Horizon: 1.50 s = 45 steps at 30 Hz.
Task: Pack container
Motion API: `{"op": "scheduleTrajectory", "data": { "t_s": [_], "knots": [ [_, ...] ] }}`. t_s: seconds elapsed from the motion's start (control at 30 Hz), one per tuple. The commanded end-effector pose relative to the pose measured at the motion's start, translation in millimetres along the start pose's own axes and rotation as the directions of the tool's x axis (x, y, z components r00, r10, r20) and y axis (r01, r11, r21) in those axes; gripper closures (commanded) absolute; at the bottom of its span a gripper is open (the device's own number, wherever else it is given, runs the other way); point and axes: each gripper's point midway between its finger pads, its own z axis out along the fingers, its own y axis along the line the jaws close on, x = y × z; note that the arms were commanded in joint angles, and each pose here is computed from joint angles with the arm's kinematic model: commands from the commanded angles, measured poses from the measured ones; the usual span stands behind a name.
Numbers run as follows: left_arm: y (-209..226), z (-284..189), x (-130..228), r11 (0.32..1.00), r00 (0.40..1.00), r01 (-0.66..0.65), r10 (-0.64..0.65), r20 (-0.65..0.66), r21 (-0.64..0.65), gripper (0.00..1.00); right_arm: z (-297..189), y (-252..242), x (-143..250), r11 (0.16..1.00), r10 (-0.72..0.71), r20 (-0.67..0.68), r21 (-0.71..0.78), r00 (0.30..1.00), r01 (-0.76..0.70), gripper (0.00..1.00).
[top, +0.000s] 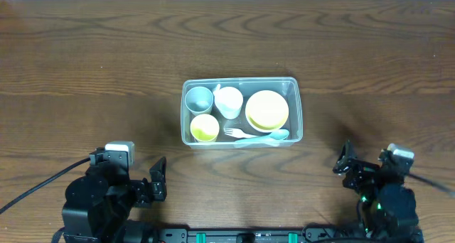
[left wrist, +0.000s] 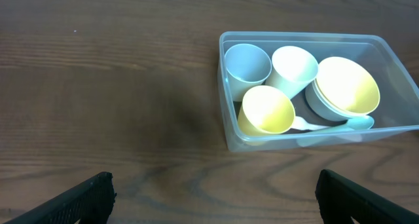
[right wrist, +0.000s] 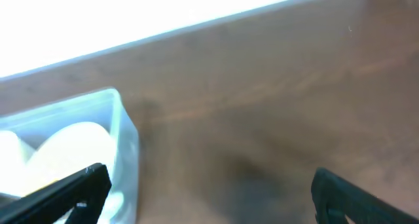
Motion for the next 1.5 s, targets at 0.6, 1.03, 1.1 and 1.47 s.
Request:
{"op": "scheduleTrajectory", "data": {
  "t_s": [0.6, 1.03, 1.1, 1.47],
  "knots": [
    [1, 1, 1, 1.000, 1.000, 0.004, -0.004, -0.004, -0.006, 0.02, 45, 10, 20, 0.973, -0.190, 0.223, -0.086, 0.956, 0.214, 0.01],
    [1, 1, 1, 1.000, 1.000, 0.004, -0.004, -0.004, -0.006, 0.02, 45, 10, 20, 0.973, -0.191, 0.222, -0.086, 0.956, 0.214, 0.01],
    [1, 1, 1, 1.000, 1.000, 0.004, -0.004, -0.004, -0.006, 0.02, 45, 10, 20, 0.973, -0.191, 0.222, -0.086, 0.956, 0.214, 0.01],
    [1, 1, 3, 1.000, 1.000, 0.005, -0.005, -0.011, -0.007, 0.02, 45, 10, 20, 0.973, -0.191, 0.222, -0.086, 0.956, 0.214, 0.01]
  ]
}}
